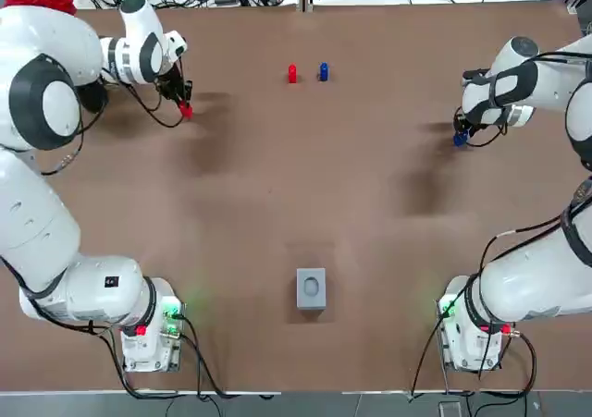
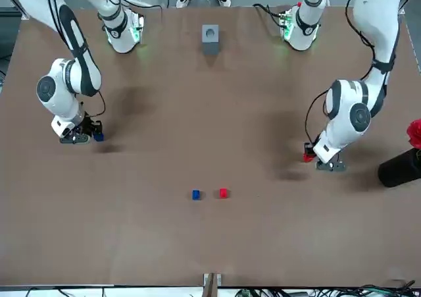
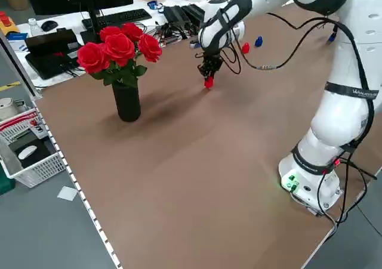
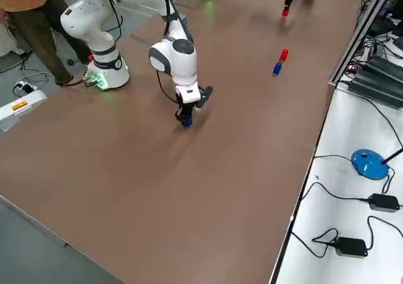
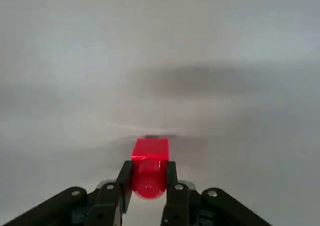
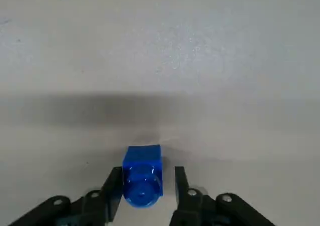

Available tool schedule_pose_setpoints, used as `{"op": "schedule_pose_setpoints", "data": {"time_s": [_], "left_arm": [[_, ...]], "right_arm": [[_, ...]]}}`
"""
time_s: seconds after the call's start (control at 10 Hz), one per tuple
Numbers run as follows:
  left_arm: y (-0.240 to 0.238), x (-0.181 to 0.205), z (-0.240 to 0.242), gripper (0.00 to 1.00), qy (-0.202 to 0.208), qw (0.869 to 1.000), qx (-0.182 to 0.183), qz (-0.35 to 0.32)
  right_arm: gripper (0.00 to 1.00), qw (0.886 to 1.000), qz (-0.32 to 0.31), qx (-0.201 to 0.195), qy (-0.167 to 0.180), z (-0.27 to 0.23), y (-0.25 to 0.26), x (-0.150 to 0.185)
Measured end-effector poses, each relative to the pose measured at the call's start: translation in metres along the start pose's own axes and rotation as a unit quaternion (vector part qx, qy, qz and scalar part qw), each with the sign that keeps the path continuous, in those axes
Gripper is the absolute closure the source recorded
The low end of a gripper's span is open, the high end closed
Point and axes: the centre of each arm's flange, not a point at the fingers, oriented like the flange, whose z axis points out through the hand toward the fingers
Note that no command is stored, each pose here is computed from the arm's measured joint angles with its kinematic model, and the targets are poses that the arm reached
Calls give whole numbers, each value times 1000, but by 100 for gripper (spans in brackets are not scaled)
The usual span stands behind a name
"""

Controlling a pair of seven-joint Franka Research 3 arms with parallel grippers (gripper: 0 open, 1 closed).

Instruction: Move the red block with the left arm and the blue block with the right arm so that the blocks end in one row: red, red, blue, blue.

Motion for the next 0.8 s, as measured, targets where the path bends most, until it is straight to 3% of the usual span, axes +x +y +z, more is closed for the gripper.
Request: {"op": "schedule_pose_setpoints", "data": {"time_s": [0.2,0.5,0.8], "left_arm": [[14,23,4,70,12,1000,-7,8],[32,45,4,70,26,999,-17,20],[55,60,10,70,33,999,-24,32]], "right_arm": [[54,1000,0,0,0,0,0,0],[66,1000,0,1,1,0,-2,1],[66,1000,-1,3,1,-1,-6,2]]}}
